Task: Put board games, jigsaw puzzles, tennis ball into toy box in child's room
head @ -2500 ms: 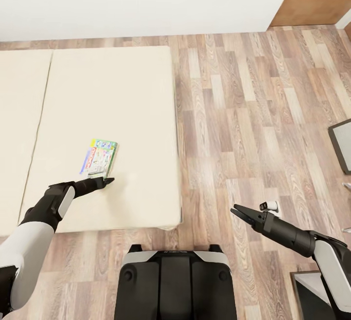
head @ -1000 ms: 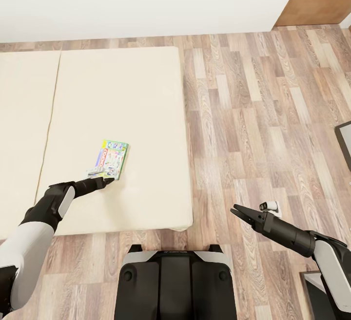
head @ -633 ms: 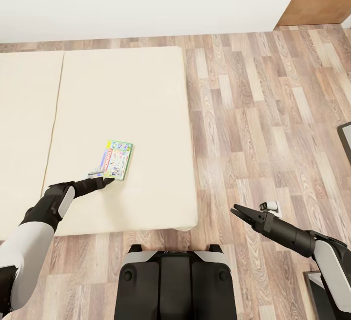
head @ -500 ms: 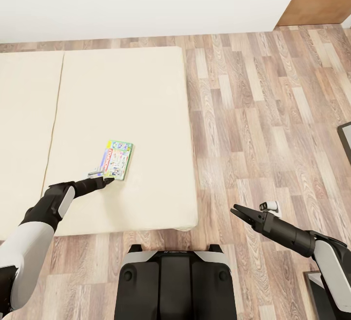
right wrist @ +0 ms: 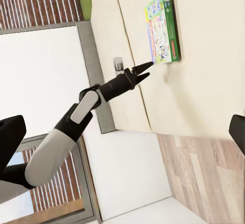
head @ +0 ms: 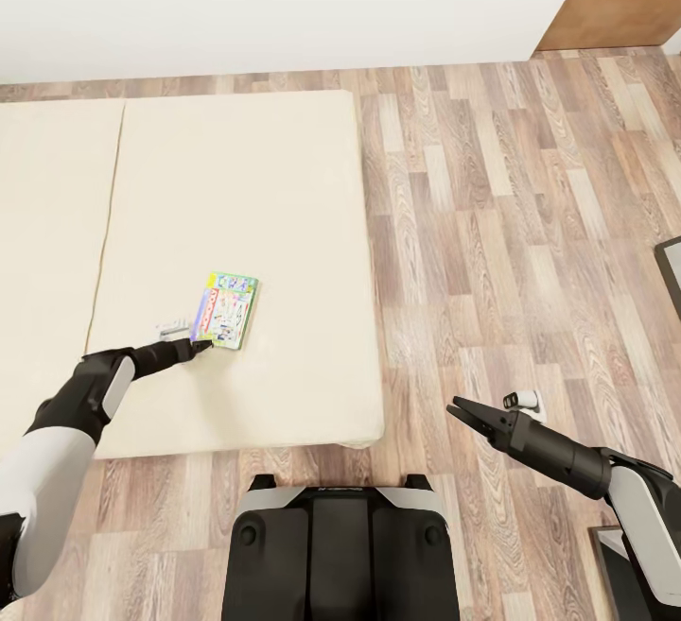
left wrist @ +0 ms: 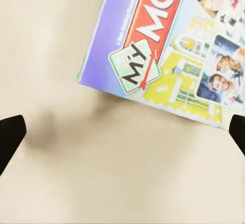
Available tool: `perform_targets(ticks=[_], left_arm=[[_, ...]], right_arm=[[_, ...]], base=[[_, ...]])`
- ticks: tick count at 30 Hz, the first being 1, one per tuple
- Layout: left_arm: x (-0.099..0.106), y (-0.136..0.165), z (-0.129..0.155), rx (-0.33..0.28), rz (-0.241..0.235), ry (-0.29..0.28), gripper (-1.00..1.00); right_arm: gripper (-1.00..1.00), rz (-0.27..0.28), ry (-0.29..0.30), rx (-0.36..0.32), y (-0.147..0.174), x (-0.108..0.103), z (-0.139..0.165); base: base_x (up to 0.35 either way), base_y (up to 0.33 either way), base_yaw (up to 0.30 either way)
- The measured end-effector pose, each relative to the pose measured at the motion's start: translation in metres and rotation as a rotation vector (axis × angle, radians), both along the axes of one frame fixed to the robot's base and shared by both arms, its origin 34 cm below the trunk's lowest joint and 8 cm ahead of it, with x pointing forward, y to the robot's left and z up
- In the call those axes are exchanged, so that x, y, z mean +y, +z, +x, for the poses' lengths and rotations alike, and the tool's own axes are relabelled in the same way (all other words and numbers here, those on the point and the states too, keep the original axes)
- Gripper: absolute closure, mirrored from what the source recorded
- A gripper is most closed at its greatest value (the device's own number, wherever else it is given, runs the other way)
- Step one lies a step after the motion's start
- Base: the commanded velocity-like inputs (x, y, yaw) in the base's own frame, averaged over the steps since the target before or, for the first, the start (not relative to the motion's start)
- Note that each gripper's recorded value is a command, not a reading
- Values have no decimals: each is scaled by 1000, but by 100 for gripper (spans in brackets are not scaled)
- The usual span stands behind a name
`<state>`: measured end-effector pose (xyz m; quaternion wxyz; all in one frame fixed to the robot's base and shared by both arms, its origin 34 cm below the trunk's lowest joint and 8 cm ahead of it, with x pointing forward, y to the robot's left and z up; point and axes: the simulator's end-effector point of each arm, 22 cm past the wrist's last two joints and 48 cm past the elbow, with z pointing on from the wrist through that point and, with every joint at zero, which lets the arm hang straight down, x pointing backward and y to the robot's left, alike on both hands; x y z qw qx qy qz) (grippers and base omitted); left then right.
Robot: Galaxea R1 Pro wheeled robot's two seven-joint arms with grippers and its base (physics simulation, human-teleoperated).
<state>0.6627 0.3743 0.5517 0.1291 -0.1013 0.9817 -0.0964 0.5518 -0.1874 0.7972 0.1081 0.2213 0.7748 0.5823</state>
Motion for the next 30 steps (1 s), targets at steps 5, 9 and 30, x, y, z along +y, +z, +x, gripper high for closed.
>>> perform_targets(ticks=[5,9,30], left_arm=[[1,12,31,-25,-4,5,-100],[-1,16,36,-7,-15,12,-100],[-4,25,59,-27,-31,16,-100]], right_arm=[[-100,-20,2,11,-5,-1,-1],[-100,-28,2,16,-7,-1,-2],[-100,-31,2,17,-8,-1,-2]], base=[[0,0,0],[0,0,0],[0,0,0]])
